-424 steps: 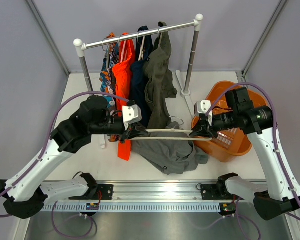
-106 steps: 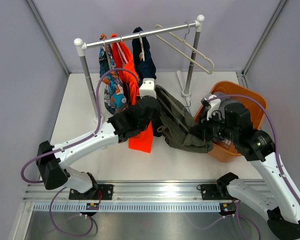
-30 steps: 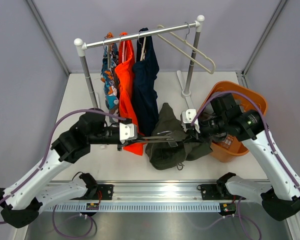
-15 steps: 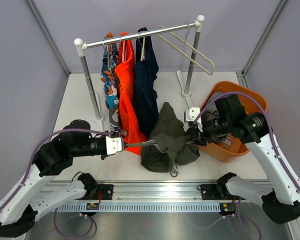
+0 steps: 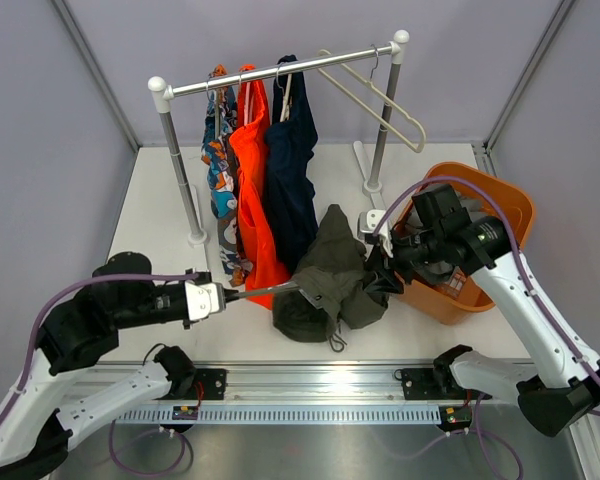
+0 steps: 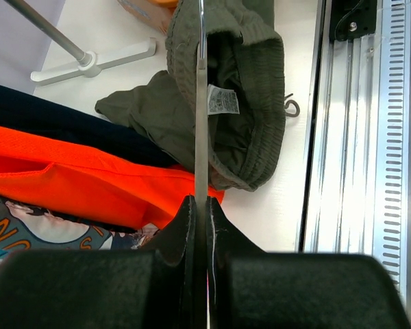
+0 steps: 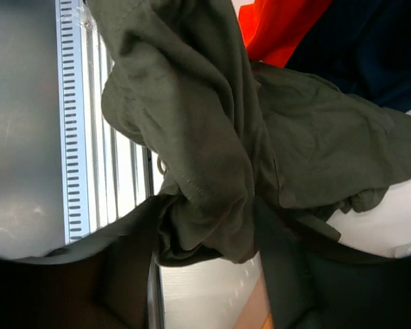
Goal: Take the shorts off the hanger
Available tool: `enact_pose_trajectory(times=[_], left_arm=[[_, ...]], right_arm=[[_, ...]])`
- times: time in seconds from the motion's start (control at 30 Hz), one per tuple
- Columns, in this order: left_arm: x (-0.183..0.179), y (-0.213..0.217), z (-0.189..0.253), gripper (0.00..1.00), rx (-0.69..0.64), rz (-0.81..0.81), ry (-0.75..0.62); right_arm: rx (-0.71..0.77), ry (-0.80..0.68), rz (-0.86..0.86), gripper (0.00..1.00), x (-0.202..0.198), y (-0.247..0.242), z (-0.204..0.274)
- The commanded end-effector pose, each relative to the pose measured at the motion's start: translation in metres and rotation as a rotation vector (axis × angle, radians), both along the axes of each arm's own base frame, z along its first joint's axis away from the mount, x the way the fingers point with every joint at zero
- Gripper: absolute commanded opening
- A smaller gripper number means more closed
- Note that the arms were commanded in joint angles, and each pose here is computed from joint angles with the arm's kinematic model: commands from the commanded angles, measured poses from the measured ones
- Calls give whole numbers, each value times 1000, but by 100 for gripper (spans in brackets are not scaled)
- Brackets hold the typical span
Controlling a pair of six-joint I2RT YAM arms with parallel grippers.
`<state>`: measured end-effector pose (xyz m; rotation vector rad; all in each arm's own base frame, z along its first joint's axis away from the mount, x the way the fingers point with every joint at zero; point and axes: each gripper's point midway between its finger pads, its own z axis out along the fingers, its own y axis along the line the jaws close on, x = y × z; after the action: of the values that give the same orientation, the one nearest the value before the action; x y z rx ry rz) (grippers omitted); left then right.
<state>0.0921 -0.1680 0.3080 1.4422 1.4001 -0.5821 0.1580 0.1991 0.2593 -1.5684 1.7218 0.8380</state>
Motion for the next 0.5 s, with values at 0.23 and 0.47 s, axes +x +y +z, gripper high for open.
enact_pose_trajectory(times=[0.23, 0.47], left_arm=[[-2, 19, 41, 0, -126, 90, -100], [-8, 45, 37, 0, -76, 155, -108]], right_arm=[[41, 26, -10, 0, 2, 3, 14], [100, -22, -162, 0, 29, -31, 47]])
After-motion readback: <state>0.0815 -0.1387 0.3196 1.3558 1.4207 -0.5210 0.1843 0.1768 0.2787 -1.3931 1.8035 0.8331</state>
